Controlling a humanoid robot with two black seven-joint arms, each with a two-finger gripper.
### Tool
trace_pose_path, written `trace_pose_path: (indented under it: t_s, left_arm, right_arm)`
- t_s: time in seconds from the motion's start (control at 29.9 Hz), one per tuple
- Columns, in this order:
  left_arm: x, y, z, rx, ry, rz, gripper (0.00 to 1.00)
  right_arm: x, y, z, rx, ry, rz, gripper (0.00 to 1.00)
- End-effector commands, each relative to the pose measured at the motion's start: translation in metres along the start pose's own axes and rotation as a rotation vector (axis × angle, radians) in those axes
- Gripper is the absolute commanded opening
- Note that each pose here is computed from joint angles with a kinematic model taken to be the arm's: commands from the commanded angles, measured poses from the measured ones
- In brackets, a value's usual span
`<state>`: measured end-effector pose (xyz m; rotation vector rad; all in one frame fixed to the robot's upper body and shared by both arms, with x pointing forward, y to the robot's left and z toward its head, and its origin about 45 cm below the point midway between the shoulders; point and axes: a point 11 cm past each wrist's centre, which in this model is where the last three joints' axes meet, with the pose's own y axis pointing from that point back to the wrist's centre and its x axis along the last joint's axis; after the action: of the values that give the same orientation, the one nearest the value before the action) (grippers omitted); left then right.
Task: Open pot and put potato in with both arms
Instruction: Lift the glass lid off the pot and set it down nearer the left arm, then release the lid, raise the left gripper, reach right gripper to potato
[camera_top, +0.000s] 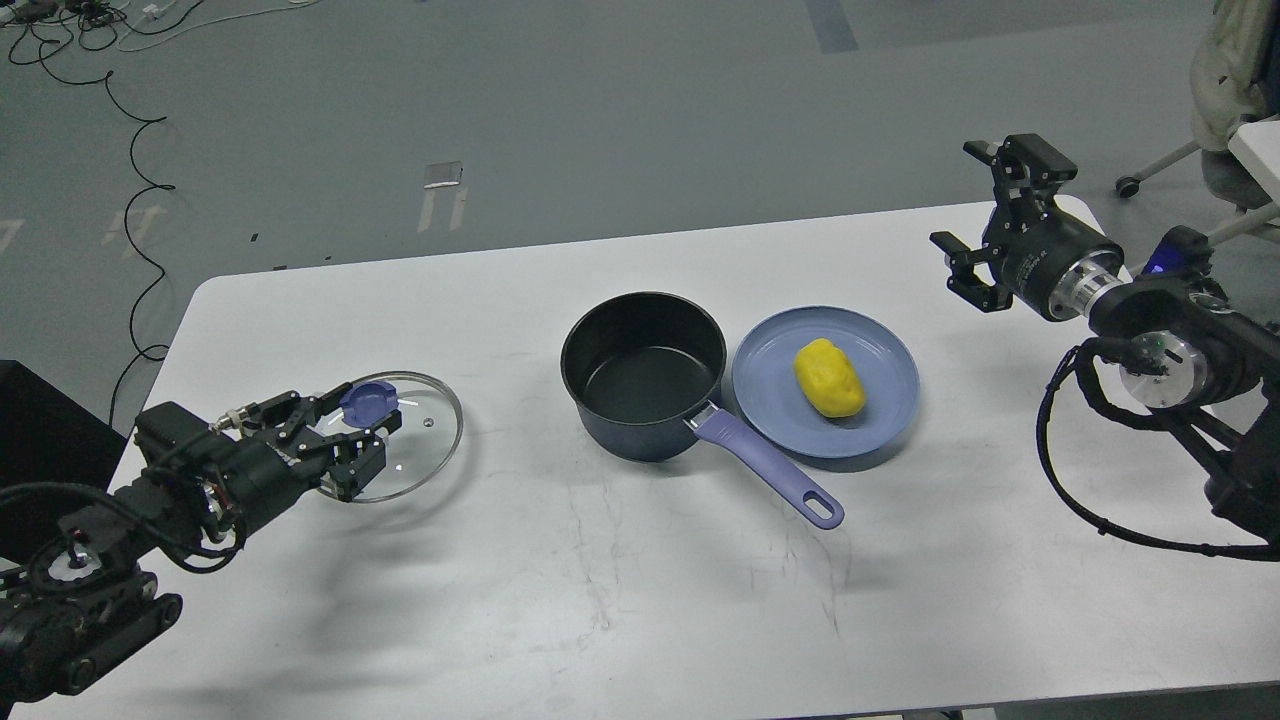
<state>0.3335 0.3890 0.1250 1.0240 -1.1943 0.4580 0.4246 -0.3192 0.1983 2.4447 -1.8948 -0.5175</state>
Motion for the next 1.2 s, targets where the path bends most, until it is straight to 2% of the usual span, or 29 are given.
trace_pose_path:
  t_s: [0.0,0.27,0.43,0.47,0.5,0.53,0.84,1.04,1.1,1.17]
  left_arm:
    - [-0.005,-0.005,0.001,0.007,0.005,-0.004,0.47]
    - [-0.028,-0.015,0.006,0.027,0.02,-0.036,0.49]
    - [-0.026,-0.016,0.005,0.028,0.019,-0.033,0.61]
    - [-0.026,-0.016,0.005,0.029,0.021,-0.032,0.73]
    - [-0.023,-0.018,0.005,0.027,0.02,-0.024,0.89]
    - [-0.021,-0.018,0.004,0.034,0.026,-0.017,0.97]
    - [-0.006,-0.012,-0.011,0.102,0.11,0.05,0.98]
    - [0.051,-0.006,-0.022,0.125,0.224,0.205,0.98]
    - [0.088,-0.009,-0.016,0.093,0.278,0.296,0.98]
    - [0.109,-0.012,-0.009,0.051,0.416,0.287,0.98]
  right_arm:
    - [0.002,0.001,-0.001,-0.001,0.005,0.003,1.0]
    - [0.003,0.001,-0.003,0.003,0.007,0.008,1.0]
    - [0.005,0.003,0.001,-0.005,0.007,0.015,1.0]
    - [0.005,0.003,0.001,-0.005,0.007,0.015,1.0]
    - [0.005,0.003,0.001,-0.005,0.007,0.016,1.0]
    - [0.005,0.003,0.001,-0.005,0.007,0.015,1.0]
    - [0.001,0.001,-0.001,-0.002,0.014,0.004,1.0]
    - [-0.01,-0.006,-0.012,-0.018,0.111,-0.044,1.0]
    - [-0.013,-0.007,-0.019,-0.048,0.281,-0.076,1.0]
    - [-0.023,-0.011,-0.019,-0.072,0.401,-0.115,1.0]
